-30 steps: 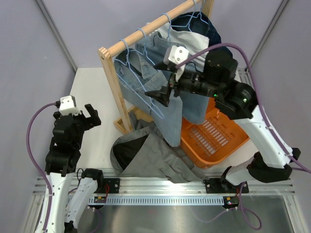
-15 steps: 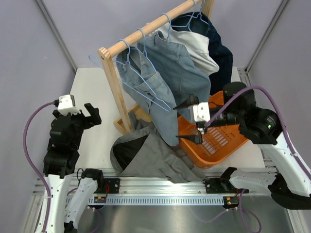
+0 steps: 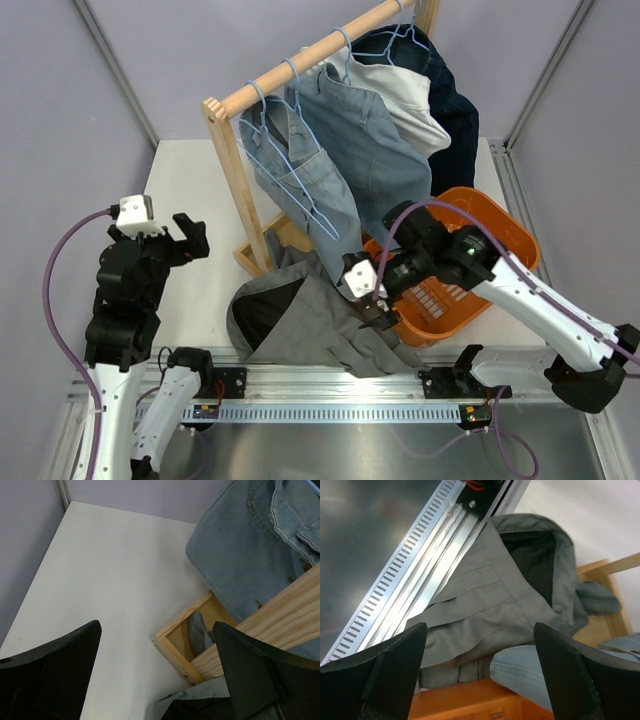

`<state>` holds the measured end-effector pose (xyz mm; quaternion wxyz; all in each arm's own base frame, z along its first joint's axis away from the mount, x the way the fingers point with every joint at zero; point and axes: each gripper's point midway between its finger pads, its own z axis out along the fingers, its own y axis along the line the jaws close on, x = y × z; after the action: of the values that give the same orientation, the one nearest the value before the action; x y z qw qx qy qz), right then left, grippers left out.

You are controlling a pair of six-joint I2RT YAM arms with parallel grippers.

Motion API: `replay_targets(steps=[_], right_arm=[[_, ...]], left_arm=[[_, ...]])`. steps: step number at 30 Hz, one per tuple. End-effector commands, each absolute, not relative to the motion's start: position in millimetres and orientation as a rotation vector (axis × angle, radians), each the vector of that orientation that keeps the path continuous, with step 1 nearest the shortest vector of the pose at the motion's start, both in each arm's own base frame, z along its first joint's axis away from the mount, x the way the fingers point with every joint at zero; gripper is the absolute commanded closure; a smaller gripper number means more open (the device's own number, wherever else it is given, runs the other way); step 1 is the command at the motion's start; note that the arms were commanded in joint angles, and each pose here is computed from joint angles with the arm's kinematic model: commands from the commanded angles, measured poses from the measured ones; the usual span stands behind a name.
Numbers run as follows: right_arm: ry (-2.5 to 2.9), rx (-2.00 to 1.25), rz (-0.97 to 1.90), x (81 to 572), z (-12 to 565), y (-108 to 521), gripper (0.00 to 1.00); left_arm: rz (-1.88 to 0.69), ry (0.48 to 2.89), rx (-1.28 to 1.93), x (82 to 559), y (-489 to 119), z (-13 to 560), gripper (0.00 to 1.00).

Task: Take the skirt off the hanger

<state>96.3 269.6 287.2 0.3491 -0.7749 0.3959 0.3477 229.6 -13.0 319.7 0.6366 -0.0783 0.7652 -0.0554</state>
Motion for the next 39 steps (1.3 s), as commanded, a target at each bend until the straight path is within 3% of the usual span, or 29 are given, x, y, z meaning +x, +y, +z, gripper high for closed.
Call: replay_targets(steps=[1,8,13,21,33,36,39], right_arm=[[1.068,-2.037,0.794,109.0,257.2,294.3,0.05],[1.210,-1.999,0.556,128.2,193.7,339.3,0.02],[1.370,-1.798,0.444,158.4,187.4,367.7,0.01],[1.614,-1.538,0.243,201.0,165.4,362.9,0.01],[1.774,-1.586,0.210,195.5,109.4,355.2,0.01],[1.801,-1.612,0.245,190.2,97.9,360.4,0.08],[1.823,-1.654,0.333,175.7,92.0,364.3,0.31]], left_arm=[[-0.168,1.705,-0.142,224.3,-19.9,337.1,0.01],[-0.186,1.744,-0.152,217.9,-21.9,319.5,0.01],[-0.195,1.742,-0.154,219.2,-23.1,316.0,0.01],[-0.188,1.739,-0.151,221.4,-22.6,314.3,0.01],[-0.197,1.752,-0.148,225.2,-24.8,305.0,0.01],[-0.191,1.751,-0.143,224.7,-24.2,306.3,0.01],[-0.187,1.753,-0.138,224.9,-24.0,307.2,0.01]])
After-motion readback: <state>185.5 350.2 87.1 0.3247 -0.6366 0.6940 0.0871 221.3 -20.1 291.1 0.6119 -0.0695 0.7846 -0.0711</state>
